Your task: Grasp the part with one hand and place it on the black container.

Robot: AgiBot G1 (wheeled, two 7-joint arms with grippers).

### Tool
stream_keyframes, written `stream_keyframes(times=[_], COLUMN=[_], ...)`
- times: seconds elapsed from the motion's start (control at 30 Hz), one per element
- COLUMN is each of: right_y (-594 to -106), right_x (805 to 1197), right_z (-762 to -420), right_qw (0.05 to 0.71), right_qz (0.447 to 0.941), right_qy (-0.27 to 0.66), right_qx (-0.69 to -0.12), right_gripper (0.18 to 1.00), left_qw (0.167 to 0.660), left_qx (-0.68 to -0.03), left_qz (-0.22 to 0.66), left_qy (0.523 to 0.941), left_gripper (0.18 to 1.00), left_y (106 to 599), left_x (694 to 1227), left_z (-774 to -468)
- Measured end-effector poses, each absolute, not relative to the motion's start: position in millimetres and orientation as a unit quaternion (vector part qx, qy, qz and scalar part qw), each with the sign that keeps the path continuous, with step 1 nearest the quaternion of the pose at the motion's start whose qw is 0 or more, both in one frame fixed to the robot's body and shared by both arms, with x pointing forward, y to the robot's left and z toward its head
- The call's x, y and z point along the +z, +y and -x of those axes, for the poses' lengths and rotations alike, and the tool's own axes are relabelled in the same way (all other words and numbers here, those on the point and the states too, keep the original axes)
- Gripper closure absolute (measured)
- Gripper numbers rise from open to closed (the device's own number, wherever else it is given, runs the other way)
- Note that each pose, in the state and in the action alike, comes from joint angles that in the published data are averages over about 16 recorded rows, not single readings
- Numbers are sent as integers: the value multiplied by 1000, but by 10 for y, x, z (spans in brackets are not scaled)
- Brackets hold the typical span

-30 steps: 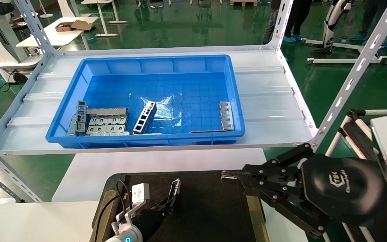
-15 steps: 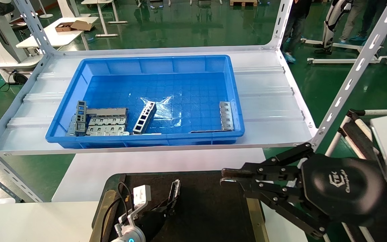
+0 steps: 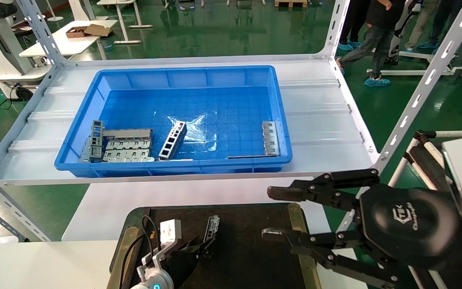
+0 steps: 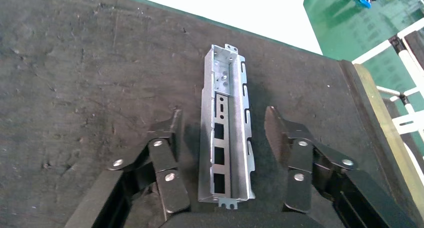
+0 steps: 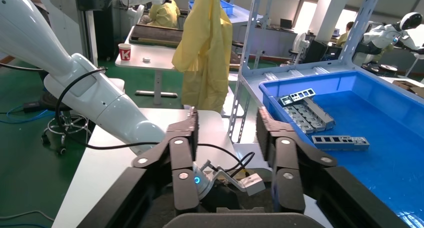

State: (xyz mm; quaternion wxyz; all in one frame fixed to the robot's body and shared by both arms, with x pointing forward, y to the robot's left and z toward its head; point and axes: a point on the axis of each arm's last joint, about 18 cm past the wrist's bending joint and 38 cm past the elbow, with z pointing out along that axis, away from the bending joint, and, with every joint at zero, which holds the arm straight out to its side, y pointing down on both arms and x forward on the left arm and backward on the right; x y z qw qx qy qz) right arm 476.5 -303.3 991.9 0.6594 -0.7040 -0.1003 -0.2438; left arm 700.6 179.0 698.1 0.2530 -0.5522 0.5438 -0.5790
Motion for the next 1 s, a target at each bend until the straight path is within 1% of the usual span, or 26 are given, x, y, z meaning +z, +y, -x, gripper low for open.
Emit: stream_keyframes(times=[0.13,0.2,0.33,0.47,0.53,0.67,0.87,1.0], right_y=[-3033,-3033,-3033,-3033,-3033,-3033,-3033,-3033], right_x=[9919,9919,9919,9919,9919,9919,9919,9919], right_z=[-4765,-4765,-4765,-4765,-4765,-4765,-4765,-4765], right_qw=[659,659,659,659,659,659,659,659], right_qz=[704,704,704,704,704,704,704,704], right_qy=[-100,-100,-100,-100,-100,-100,-100,-100], right_qx=[-244,-244,-244,-244,-244,-244,-244,-244], right_gripper=[720,670,581,474,440,350,259,224], left_qw=[264,270,280,287,289,293,301,305], left_qx=[-581,-581,-579,-574,-569,-556,-532,-515], left_qz=[526,510,473,437,419,385,339,308], left_qy=[562,574,602,630,645,676,716,739], left_gripper=[547,514,423,353,314,267,213,195], left_y=[1819,1843,1905,2005,2066,2209,2455,2614], left_x=[7074,7125,7241,7363,7422,7538,7715,7823], left_z=[-6948,-6908,-6802,-6674,-6607,-6479,-6314,-6218])
